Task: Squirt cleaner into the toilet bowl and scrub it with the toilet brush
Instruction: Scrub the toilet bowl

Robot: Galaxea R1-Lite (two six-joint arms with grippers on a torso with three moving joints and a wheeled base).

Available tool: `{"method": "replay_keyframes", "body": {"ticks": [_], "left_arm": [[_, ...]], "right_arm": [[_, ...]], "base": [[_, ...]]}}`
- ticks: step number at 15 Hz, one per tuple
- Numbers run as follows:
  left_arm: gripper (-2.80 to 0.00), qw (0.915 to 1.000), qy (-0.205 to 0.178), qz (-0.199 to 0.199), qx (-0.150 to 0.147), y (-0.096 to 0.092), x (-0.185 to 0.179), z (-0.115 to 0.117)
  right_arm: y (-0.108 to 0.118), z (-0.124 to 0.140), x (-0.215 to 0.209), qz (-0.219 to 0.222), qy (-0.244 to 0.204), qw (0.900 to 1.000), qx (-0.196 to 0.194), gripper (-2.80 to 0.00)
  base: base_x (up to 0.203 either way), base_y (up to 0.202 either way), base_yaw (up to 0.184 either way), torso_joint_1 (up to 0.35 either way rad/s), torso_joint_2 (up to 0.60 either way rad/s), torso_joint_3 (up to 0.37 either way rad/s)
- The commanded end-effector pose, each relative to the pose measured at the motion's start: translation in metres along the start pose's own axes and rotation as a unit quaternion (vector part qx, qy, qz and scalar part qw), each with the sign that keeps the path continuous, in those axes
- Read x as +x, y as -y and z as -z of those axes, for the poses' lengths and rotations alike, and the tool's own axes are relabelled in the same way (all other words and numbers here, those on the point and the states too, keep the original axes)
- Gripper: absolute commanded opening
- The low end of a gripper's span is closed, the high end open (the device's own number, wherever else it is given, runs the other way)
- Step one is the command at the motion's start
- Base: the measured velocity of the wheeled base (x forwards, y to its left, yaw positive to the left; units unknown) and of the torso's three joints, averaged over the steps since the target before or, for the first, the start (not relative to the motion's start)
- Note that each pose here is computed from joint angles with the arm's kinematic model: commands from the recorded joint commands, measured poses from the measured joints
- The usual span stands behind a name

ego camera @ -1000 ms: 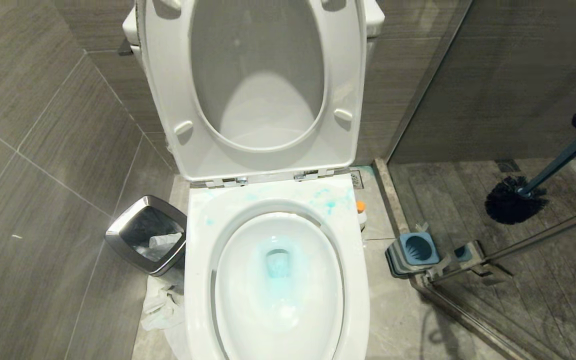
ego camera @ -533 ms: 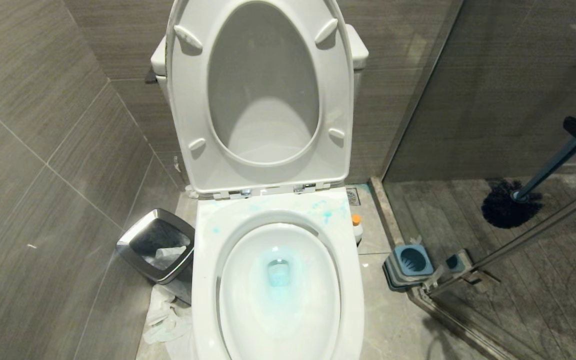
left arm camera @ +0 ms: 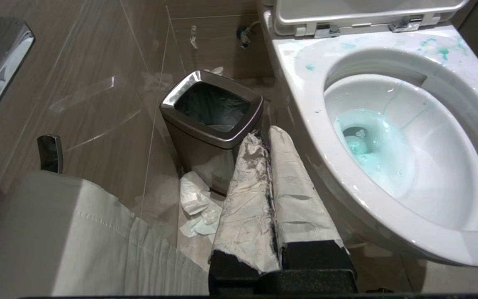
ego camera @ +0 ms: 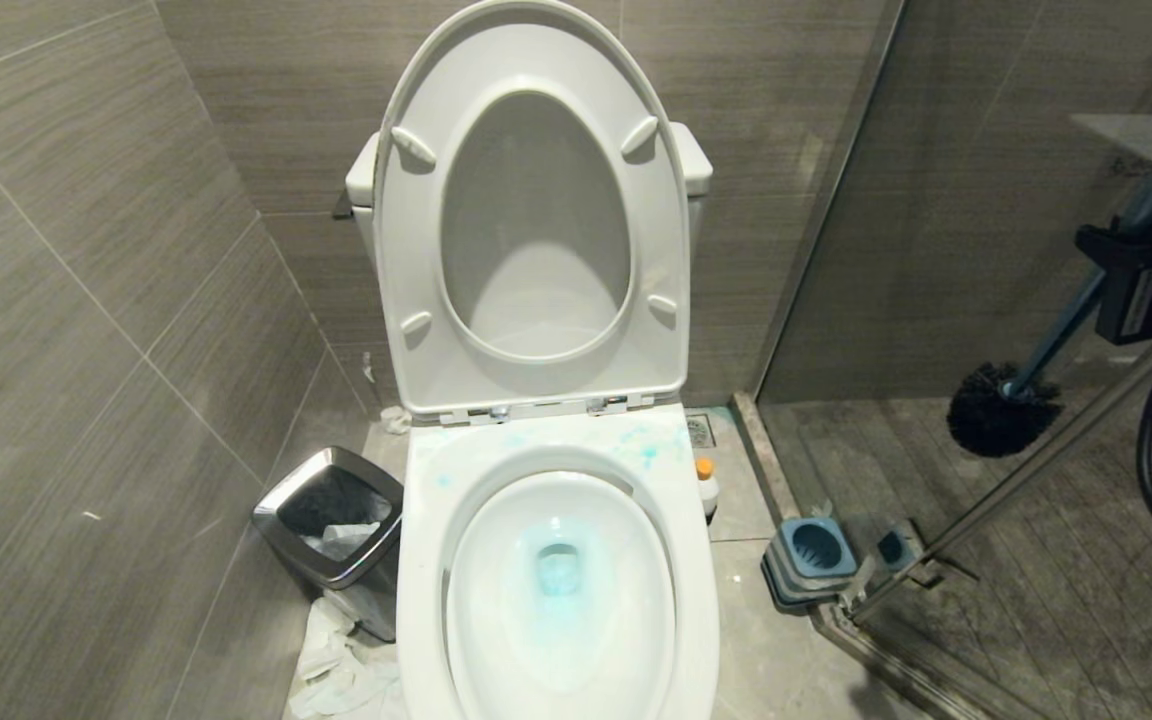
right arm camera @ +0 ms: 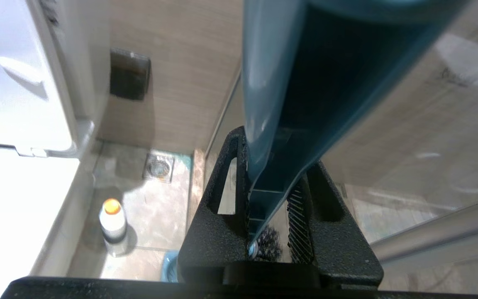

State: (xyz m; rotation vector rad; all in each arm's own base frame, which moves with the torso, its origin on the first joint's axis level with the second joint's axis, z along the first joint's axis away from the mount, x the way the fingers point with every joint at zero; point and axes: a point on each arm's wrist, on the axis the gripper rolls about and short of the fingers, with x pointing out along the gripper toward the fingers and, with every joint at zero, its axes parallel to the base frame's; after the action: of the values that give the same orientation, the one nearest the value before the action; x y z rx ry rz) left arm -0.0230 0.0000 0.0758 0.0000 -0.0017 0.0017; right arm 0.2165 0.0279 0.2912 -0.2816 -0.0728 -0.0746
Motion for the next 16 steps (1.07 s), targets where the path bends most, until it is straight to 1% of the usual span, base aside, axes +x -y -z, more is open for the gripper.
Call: {"method": "replay_keyframes", "body": {"ticks": [1, 3, 6, 11, 16], "left_arm": [[-2.80, 1.0000, 0.000, -0.001, 0.000, 0.000, 0.000, 0.000], [-2.80, 1.0000, 0.000, 0.000, 0.000, 0.000, 0.000, 0.000], [-2.80, 1.0000, -0.001, -0.001, 0.000, 0.000, 0.000, 0.000], [-2.80, 1.0000, 0.000, 0.000, 0.000, 0.000, 0.000, 0.000], [-2.80, 1.0000, 0.000, 0.000, 0.000, 0.000, 0.000, 0.000]], "right_arm": [[-0.017, 0.000, 0.015, -0.016, -0.007, 1.000, 0.005, -2.80], [-0.031, -0.002, 0.018, -0.019, -0.011, 1.000, 0.009, -2.80], [-0.054, -0.004, 0.018, -0.038, -0.016, 0.999, 0.009, -2.80], [-0.106, -0.010, 0.007, -0.071, -0.024, 0.997, 0.009, -2.80], [-0.146, -0.031, 0.018, -0.094, -0.005, 0.995, 0.021, -2.80]], "base": [[0.000, 0.000, 0.000, -0.002, 0.00, 0.099], [0.000, 0.000, 0.000, 0.004, 0.00, 0.038], [0.000, 0.000, 0.000, 0.000, 0.00, 0.000], [0.000, 0.000, 0.000, 0.000, 0.00, 0.000], [0.000, 0.000, 0.000, 0.000, 0.00, 0.000]]}}
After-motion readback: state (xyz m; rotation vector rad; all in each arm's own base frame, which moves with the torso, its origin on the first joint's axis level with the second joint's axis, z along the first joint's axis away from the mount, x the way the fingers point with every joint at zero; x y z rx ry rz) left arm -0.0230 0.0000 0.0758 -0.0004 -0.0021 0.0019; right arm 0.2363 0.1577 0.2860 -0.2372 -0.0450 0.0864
